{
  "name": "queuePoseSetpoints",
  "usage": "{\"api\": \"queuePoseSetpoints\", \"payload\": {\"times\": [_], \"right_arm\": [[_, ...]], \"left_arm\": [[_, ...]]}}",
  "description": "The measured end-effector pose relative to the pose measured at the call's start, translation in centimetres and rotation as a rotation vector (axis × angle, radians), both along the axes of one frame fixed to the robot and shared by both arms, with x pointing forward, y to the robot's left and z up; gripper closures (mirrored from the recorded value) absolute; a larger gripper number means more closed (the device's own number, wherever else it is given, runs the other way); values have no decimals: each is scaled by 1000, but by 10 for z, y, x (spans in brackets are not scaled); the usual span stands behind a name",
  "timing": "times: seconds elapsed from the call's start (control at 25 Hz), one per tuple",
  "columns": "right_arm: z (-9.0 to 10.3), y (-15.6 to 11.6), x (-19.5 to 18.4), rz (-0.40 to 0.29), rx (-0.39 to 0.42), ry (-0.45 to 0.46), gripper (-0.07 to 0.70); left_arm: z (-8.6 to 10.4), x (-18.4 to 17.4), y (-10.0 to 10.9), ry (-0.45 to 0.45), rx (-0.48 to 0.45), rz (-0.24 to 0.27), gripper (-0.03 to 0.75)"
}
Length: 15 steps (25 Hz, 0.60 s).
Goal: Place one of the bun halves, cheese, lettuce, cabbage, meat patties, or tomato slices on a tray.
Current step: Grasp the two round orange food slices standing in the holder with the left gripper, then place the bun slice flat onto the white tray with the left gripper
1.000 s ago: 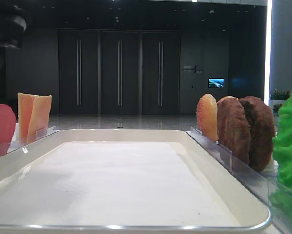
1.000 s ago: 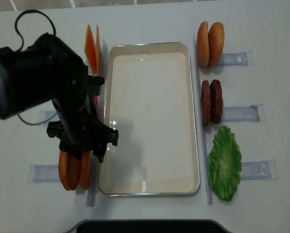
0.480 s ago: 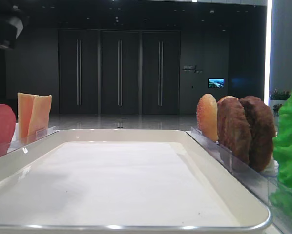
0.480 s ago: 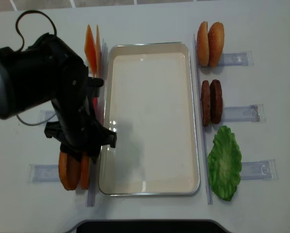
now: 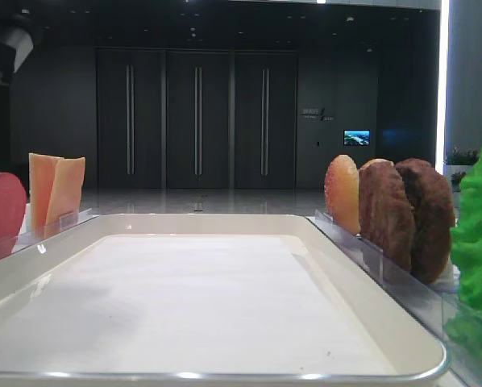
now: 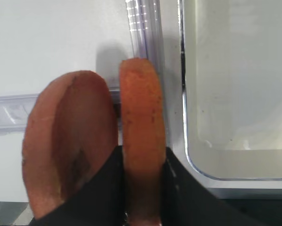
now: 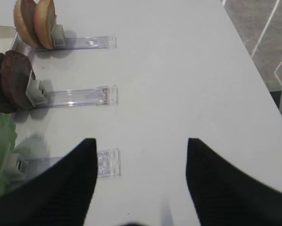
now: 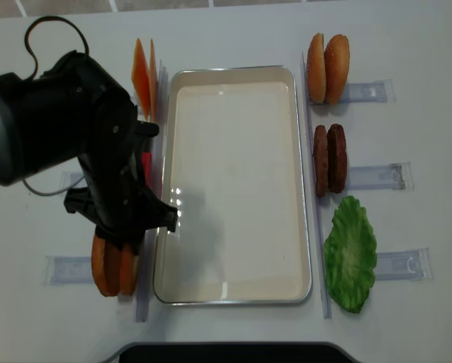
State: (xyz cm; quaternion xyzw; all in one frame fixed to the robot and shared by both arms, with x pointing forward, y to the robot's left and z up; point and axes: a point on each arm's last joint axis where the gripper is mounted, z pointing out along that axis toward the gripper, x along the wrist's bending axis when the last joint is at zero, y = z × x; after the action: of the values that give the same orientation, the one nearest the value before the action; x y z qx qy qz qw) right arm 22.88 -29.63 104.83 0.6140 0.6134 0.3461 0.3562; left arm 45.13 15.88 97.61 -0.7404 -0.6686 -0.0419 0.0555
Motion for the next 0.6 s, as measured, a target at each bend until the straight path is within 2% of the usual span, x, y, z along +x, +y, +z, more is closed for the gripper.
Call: {"api": "queuePoseSetpoints", "payload": {"times": [0.16,0.36,0.48,0.6], "right_arm": [[0,0,0,0,0,0,232],[0,0,0,0,0,0,232],[0,0,0,0,0,0,232],[0,0,0,0,0,0,232]], "left_arm": [[5,1,-3,12,-22,-8,572],[22,8,-10,12,-41,-18,572],[39,14,-18,-9,-90,-24,575],[62,21,-25,-77,-153,-33,575]]}}
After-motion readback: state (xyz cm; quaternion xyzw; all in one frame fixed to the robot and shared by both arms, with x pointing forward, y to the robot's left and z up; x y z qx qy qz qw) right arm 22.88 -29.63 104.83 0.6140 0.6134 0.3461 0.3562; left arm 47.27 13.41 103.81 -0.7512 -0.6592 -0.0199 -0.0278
